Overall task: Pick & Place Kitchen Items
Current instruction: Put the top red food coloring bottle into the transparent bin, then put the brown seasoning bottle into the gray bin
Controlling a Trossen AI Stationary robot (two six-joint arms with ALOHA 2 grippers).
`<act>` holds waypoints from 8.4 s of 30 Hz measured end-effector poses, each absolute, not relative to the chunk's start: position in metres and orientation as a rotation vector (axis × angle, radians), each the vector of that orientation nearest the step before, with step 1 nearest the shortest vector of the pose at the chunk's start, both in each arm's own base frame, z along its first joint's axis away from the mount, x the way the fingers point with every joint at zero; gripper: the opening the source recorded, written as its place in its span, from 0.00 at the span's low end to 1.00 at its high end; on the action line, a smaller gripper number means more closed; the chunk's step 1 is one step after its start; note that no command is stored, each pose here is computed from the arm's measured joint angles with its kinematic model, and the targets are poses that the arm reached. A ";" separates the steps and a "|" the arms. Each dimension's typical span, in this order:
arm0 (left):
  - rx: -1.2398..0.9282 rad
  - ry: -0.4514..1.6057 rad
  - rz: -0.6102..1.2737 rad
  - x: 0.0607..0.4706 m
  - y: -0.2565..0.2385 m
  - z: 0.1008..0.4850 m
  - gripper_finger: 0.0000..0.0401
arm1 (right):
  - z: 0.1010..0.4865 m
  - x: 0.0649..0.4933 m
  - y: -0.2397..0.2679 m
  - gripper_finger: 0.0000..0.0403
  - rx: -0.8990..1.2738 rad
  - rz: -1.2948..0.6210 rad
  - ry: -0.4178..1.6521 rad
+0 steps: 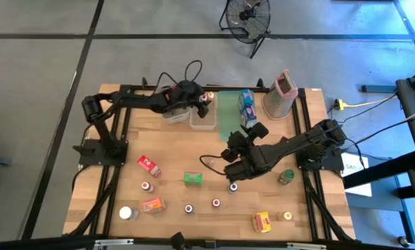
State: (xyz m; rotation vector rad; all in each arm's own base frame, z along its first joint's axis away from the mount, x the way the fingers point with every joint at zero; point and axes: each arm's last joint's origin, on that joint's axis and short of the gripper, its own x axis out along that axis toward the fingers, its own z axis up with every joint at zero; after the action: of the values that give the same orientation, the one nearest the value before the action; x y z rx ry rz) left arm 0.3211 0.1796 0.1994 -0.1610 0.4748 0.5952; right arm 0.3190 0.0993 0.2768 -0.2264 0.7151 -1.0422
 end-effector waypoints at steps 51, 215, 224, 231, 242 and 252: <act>0.035 0.869 0.050 0.142 -0.002 0.317 0.64 | 0.279 0.318 0.115 0.56 -0.284 -1.011 0.618; 0.199 0.541 0.003 0.185 0.012 0.297 0.64 | 0.314 0.425 0.063 0.44 -0.232 -0.210 0.791; 0.206 0.422 0.014 0.193 0.012 0.284 0.64 | 0.322 0.432 0.064 0.44 -0.261 -0.185 0.686; 0.204 0.373 0.018 0.195 0.012 0.280 0.64 | 0.324 0.434 0.063 0.44 -0.263 -0.186 0.668; 0.177 0.381 0.000 0.215 0.013 0.269 0.64 | 0.326 0.435 0.063 0.44 -0.274 -0.181 0.648; 0.202 0.351 -0.001 0.218 0.013 0.271 0.64 | 0.326 0.435 0.063 0.44 -0.275 -0.182 0.649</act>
State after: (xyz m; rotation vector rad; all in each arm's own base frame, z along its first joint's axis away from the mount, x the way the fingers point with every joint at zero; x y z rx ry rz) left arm 0.2181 0.0133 0.2708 0.2023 0.3510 -0.0005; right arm 0.4350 0.0633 0.3255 -0.2750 0.6493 -0.1817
